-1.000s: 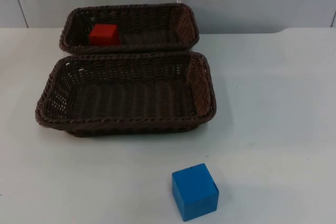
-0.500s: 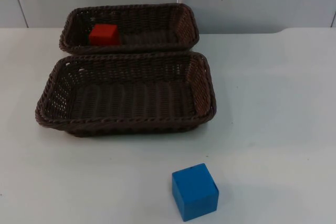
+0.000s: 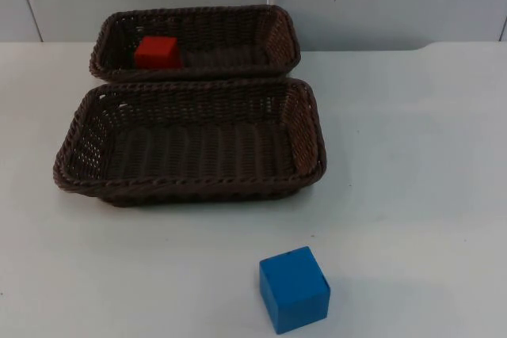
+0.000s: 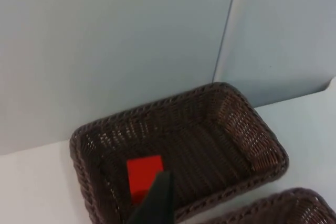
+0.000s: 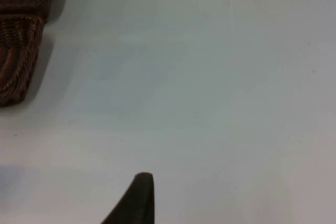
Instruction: Pick up one cube with the left hand and place it into the upper basket. Pick up one cube with the right hand and place it into the lower basket.
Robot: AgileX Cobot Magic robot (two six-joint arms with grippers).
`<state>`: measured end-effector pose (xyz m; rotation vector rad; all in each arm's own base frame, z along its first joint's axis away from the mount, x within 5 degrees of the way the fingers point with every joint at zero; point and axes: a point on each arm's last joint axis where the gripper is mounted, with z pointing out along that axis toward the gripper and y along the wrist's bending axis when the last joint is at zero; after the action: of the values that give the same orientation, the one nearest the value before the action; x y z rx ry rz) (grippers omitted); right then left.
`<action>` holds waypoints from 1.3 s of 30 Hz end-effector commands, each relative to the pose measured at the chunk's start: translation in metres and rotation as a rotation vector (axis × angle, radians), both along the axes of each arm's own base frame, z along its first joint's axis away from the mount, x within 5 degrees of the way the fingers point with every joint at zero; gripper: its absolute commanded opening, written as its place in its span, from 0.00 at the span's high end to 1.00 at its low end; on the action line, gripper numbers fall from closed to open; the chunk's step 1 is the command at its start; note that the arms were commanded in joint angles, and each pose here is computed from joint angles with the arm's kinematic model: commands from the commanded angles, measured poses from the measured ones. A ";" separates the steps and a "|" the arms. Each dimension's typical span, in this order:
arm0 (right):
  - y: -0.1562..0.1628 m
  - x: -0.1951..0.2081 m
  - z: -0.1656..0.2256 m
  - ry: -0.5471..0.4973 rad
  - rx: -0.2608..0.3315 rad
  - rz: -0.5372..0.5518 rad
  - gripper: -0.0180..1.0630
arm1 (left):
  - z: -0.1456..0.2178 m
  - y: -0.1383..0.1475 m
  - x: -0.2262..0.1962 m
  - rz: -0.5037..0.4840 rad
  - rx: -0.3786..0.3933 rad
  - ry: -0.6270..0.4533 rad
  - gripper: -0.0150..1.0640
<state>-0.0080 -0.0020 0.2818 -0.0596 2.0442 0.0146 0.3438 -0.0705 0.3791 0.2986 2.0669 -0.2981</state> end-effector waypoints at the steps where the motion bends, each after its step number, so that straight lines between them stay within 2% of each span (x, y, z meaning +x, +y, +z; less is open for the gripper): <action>1: 0.000 0.001 -0.002 0.002 -0.004 -0.003 0.01 | 0.006 0.002 -0.012 0.004 0.001 -0.031 0.16; 14: 0.000 0.001 -0.002 0.002 -0.004 -0.003 0.01 | 0.006 0.011 -0.076 0.007 -0.007 -0.046 0.16; 22: 0.000 0.001 -0.002 0.002 -0.004 -0.003 0.01 | -0.010 0.020 -0.122 0.020 -0.007 -0.063 0.16; 30: 0.000 0.001 -0.002 0.002 -0.004 -0.003 0.01 | -0.024 0.026 -0.166 0.038 -0.040 -0.083 0.16; 34: 0.000 0.001 -0.002 0.002 -0.004 -0.003 0.01 | -0.034 0.032 -0.203 0.050 -0.072 -0.129 0.16; 39: 0.000 0.001 -0.002 0.002 -0.004 -0.003 0.01 | -0.042 0.037 -0.231 0.059 -0.070 -0.159 0.16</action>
<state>-0.0080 -0.0020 0.2818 -0.0596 2.0442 0.0146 0.1239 -0.0353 0.3403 0.2239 1.9131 -0.3042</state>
